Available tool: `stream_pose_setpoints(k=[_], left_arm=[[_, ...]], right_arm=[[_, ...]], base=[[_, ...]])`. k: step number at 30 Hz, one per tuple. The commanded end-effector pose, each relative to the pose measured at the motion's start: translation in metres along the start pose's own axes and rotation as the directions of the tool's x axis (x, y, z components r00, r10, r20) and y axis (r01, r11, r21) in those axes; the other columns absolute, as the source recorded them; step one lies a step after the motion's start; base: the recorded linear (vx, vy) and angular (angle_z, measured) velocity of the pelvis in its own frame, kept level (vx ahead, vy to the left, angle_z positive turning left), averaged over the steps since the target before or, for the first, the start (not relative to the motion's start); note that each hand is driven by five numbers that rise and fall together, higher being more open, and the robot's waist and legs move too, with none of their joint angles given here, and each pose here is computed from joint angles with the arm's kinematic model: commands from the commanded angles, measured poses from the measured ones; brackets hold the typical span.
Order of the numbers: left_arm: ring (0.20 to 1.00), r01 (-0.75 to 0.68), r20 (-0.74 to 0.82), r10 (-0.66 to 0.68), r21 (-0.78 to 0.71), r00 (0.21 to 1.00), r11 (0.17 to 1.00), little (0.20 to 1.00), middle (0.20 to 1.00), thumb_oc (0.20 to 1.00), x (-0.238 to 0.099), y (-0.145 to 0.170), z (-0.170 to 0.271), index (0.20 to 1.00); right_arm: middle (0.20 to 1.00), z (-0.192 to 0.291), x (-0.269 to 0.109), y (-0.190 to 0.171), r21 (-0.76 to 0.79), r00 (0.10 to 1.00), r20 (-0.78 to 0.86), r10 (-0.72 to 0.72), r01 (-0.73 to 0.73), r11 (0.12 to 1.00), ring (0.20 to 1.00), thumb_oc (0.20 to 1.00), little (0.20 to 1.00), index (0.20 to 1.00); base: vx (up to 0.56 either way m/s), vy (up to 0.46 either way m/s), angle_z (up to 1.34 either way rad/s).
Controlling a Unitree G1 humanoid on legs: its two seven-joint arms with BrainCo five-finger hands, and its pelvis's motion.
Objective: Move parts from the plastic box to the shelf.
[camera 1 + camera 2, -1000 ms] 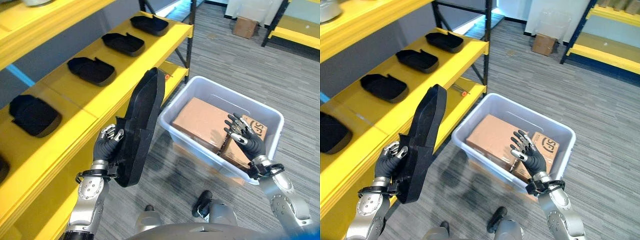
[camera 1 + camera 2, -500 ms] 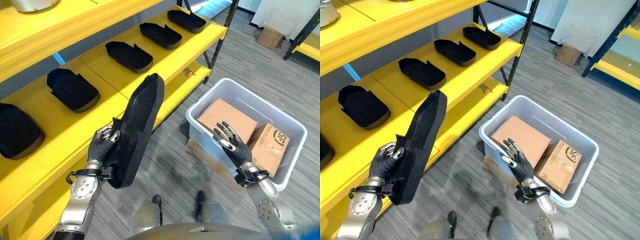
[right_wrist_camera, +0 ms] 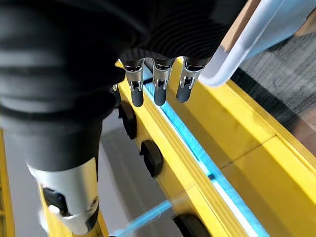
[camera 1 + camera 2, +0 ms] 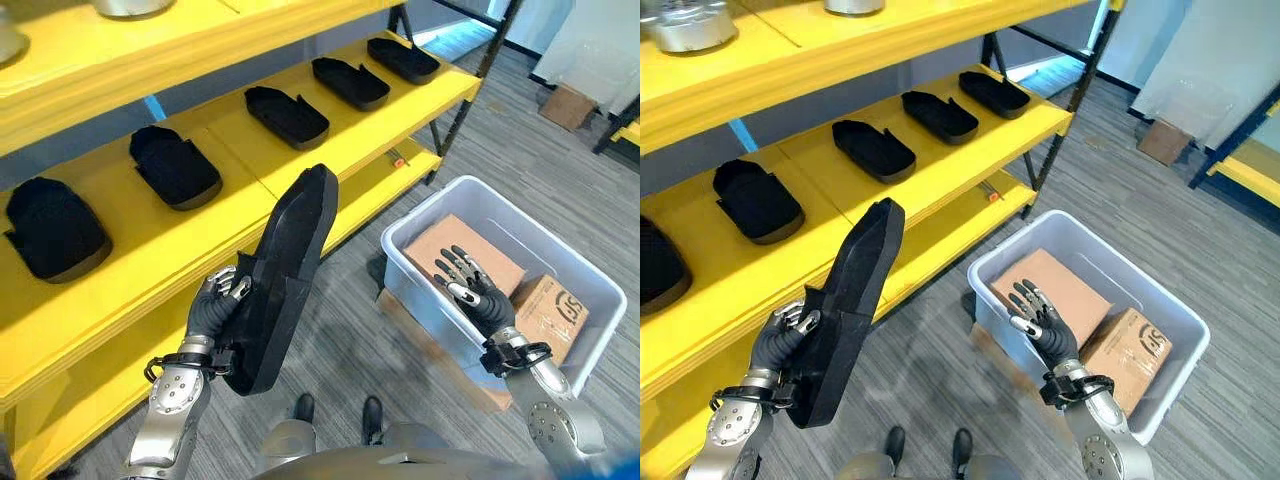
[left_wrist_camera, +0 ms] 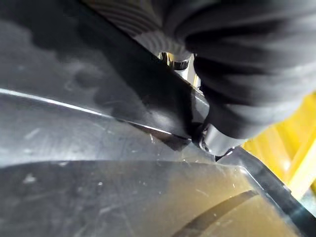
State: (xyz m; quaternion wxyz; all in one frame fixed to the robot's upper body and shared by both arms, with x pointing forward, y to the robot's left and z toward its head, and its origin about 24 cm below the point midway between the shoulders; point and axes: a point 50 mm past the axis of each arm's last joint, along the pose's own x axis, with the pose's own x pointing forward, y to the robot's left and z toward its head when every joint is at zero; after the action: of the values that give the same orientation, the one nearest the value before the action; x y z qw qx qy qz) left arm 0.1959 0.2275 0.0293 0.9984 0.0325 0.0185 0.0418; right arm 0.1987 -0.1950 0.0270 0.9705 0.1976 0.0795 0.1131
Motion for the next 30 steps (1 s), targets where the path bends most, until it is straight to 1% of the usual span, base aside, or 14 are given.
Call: stream_pose_setpoints(k=[1,4,8,12,16,20,22,25,28,30], left_arm=[[0.200,0.013,0.152,-0.014,0.009,0.988,1.000,0.200,0.200,0.200,0.004,0.006,0.031,0.200],[0.200,-0.002,0.152,0.002,-0.001,0.988,1.000,0.200,0.200,0.200,0.002,0.007,0.031,0.200],[0.200,-0.023,0.155,0.028,-0.032,0.988,0.999,0.200,0.200,0.200,0.005,0.005,0.033,0.200],[0.200,-0.005,0.171,0.008,-0.018,0.985,1.000,0.200,0.200,0.200,0.012,0.002,0.037,0.200],[0.200,0.011,0.178,-0.009,-0.010,0.984,1.000,0.200,0.200,0.200,0.014,0.003,0.039,0.200],[0.200,-0.002,0.178,-0.001,0.020,0.984,1.000,0.200,0.200,0.200,0.012,0.011,0.040,0.200],[0.200,-0.026,0.179,0.017,0.044,0.984,0.999,0.200,0.200,0.200,0.010,0.019,0.042,0.200],[0.200,-0.044,0.202,0.028,0.074,0.979,0.996,0.200,0.200,0.200,0.012,0.024,0.047,0.200],[0.200,-0.077,0.229,0.054,0.090,0.972,0.993,0.200,0.200,0.200,0.014,0.028,0.052,0.200],[0.200,-0.076,0.220,0.055,0.090,0.974,0.993,0.200,0.200,0.200,0.016,0.028,0.050,0.200]], right_arm=[[1.000,0.027,0.006,0.004,-0.019,0.991,0.127,0.032,-0.030,0.999,1.000,1.000,1.000,1.000],[1.000,0.024,0.006,0.005,-0.005,0.993,0.116,0.033,-0.033,0.999,1.000,1.000,1.000,1.000],[1.000,0.027,0.005,-0.001,0.002,0.991,0.133,-0.016,0.016,1.000,1.000,1.000,1.000,1.000],[1.000,0.033,0.005,-0.005,-0.002,0.986,0.163,-0.047,0.048,0.999,1.000,1.000,1.000,1.000],[1.000,0.031,0.007,0.001,0.009,0.986,0.167,-0.027,0.026,1.000,1.000,1.000,1.000,1.000],[1.000,0.028,0.007,0.004,0.020,0.987,0.163,-0.013,0.010,1.000,1.000,1.000,1.000,1.000],[1.000,0.027,0.009,0.007,0.027,0.985,0.171,-0.012,0.007,1.000,1.000,1.000,1.000,1.000],[1.000,0.025,0.014,0.012,0.037,0.984,0.179,-0.004,-0.002,0.999,1.000,1.000,1.000,1.000],[1.000,0.023,0.024,0.021,0.044,0.983,0.180,0.029,-0.038,0.998,1.000,1.000,1.000,1.000],[1.000,0.020,0.023,0.022,0.040,0.986,0.162,0.044,-0.051,0.998,1.000,1.000,1.000,1.000]], base=[[-0.19,0.035,1.63],[-0.07,0.066,1.13],[0.00,0.206,0.65],[0.01,0.311,0.87],[0.10,0.373,0.53],[0.05,0.255,0.51],[0.08,0.505,0.28],[0.07,0.444,0.32],[0.05,0.373,-0.02],[0.13,0.362,-0.30]])
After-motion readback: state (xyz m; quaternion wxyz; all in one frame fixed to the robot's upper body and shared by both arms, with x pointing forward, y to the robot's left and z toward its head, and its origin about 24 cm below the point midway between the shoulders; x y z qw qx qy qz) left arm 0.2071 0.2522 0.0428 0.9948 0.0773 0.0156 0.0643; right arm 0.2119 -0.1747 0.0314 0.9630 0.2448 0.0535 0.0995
